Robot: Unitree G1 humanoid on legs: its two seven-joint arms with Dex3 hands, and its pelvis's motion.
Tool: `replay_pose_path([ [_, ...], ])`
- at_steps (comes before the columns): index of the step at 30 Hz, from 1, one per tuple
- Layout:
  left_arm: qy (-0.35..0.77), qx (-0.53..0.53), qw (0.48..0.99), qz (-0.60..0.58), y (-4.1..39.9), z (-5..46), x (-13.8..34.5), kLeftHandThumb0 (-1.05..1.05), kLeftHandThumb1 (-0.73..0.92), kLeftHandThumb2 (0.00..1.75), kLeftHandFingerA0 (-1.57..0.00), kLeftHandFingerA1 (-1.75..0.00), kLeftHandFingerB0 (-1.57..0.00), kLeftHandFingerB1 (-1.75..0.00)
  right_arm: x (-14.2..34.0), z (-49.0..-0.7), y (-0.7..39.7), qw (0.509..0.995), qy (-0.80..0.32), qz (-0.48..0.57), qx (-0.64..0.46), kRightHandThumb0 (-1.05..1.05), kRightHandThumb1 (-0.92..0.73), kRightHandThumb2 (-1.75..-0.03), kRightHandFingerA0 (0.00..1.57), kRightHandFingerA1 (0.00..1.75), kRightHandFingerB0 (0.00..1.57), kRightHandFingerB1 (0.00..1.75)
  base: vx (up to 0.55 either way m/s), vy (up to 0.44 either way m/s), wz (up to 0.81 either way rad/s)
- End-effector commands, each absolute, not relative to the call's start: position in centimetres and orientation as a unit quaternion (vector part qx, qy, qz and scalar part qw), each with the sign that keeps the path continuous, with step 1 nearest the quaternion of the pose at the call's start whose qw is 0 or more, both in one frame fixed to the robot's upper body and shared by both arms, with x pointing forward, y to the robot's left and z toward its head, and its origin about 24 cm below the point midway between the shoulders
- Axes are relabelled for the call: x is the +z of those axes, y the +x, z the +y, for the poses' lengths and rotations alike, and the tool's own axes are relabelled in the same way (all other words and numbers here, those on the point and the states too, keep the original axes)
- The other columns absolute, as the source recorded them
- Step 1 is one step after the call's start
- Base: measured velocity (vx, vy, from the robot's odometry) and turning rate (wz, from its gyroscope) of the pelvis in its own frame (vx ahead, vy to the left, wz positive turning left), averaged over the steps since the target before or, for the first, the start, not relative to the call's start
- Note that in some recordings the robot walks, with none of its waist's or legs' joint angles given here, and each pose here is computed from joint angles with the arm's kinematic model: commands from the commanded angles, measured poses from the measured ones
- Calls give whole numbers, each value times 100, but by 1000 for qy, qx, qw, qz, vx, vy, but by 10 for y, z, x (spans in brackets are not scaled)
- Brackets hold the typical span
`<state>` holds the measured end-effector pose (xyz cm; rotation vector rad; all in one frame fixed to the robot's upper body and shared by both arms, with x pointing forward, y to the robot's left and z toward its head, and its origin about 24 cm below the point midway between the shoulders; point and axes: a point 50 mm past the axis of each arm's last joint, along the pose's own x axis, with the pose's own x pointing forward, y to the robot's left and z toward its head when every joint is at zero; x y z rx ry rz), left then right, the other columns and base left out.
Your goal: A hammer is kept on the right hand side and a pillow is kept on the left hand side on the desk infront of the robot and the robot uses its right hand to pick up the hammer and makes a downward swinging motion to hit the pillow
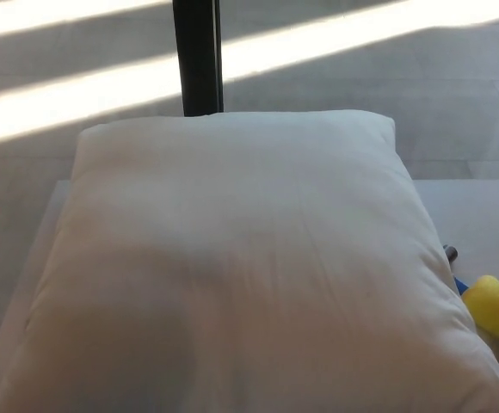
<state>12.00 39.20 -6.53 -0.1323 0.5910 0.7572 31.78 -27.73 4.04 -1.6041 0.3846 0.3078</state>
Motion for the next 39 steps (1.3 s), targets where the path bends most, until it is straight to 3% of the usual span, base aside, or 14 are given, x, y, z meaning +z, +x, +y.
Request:
replay_pose_path([
  [1, -55, 361, 892, 266, 121, 398, -58, -54, 58, 58, -73, -49, -70, -46, 20, -282, 307, 664, -695, 221, 165, -22, -72, -61, 73, 108, 21, 29, 0, 0, 0],
  [4, -58, 364, 891, 267, 120, 398, -59, -54, 58, 58, -73, -50, -71, -46, 18, -286, 307, 658, -699, 231, 161, -20, -73, -61, 73, 118, 26, 30, 0, 0, 0],
  [5, -58, 362, 892, 266, 120, 398, -59, -55, 58, 59, -71, -48, -68, -46, 18, -287, 306, 658, -697, 236, 161, -18, -72, -62, 66, 127, 45, 36, 0, 0, 0],
  [6, -57, 360, 893, 265, 120, 398, -59, -56, 57, 58, -73, -49, -70, -46, 16, -289, 305, 657, -694, 245, 161, -20, -73, -62, 69, 117, 56, 40, 0, 0, 0],
  [8, -57, 361, 892, 265, 121, 398, -59, -56, 57, 58, -73, -49, -70, -46, 16, -289, 305, 654, -696, 249, 161, -20, -73, -62, 69, 117, 56, 40, 0, 0, 0],
  [9, -61, 360, 893, 263, 121, 398, -58, -55, 58, 58, -72, -49, -69, -46, 13, -291, 304, 645, -700, 261, 162, -20, -70, -62, 71, 128, 66, 47, 0, 0, 0],
  [11, -70, 363, 891, 263, 122, 398, -59, -53, 57, 57, -71, -48, -68, -46, 11, -293, 304, 636, -702, 273, 168, -21, -64, -59, 76, 112, 84, 55, 0, 0, 0],
  [12, -70, 361, 892, 262, 123, 398, -59, -54, 56, 57, -70, -48, -69, -46, 12, -293, 304, 636, -702, 274, 167, -24, -71, -61, 74, 109, 68, 50, 0, 0, 0],
  [14, -71, 362, 891, 266, 122, 398, -60, -51, 57, 58, -71, -47, -68, -45, 10, -293, 304, 637, -707, 262, 161, -24, -76, -62, 75, 111, 69, 54, 0, 0, 0],
  [16, -67, 358, 892, 266, 123, 397, -60, -53, 58, 58, -75, -47, -71, -45, 8, -292, 303, 639, -712, 250, 150, -24, -77, -65, 72, 141, 61, 51, 0, 0, 0],
  [26, -62, 353, 896, 263, 124, 397, -59, -54, 57, 58, -74, -48, -70, -46, 12, -287, 304, 646, -724, 189, 147, -24, -78, -64, 80, 139, 66, 49, 0, 0, 0],
  [28, -63, 352, 896, 264, 124, 397, -59, -53, 57, 58, -74, -48, -70, -46, 13, -289, 302, 657, -724, 161, 137, -22, -71, -69, 82, 151, 76, 58, 0, 0, 0],
  [33, -66, 355, 894, 265, 125, 397, -59, -53, 58, 58, -76, -48, -70, -45, 17, -293, 299, 667, -720, 140, 133, -23, -69, -68, 85, 153, 84, 65, 0, 0, 0],
  [39, -69, 360, 892, 265, 124, 398, -59, -53, 57, 58, -75, -47, -71, -45, 24, -303, 292, 681, -714, 95, 132, -17, -64, -68, 87, 145, 84, 64, 0, 0, 0],
])
